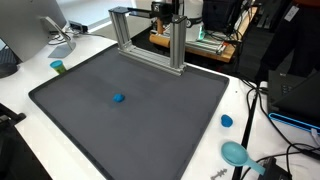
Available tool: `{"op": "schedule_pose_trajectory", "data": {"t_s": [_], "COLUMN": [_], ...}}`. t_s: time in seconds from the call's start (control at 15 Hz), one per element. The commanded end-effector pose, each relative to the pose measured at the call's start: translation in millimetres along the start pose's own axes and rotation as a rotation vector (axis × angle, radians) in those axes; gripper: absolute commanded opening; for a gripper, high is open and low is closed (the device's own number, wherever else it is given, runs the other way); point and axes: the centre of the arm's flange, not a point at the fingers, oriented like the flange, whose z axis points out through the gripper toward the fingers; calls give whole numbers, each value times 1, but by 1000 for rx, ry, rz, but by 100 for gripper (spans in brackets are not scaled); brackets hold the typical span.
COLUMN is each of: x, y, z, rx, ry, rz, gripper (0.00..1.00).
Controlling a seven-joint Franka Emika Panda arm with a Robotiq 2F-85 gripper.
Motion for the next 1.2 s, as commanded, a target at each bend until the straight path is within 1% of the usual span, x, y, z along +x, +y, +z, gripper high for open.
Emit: {"op": "schedule_pose_trajectory", "data": {"t_s": [0.0,0.2,0.47,0.8,1.13], "x": [-2,4,10,6,-6], "y": [-12,-16,-7,0,4], "z": [7,16,30,41,38], "rx": [-27,-35,-48,-45,-33], "ry": [41,41,-20,-58,-75], "rz": [31,42,30,35,-3], "gripper": [100,100,100,100,100]}}
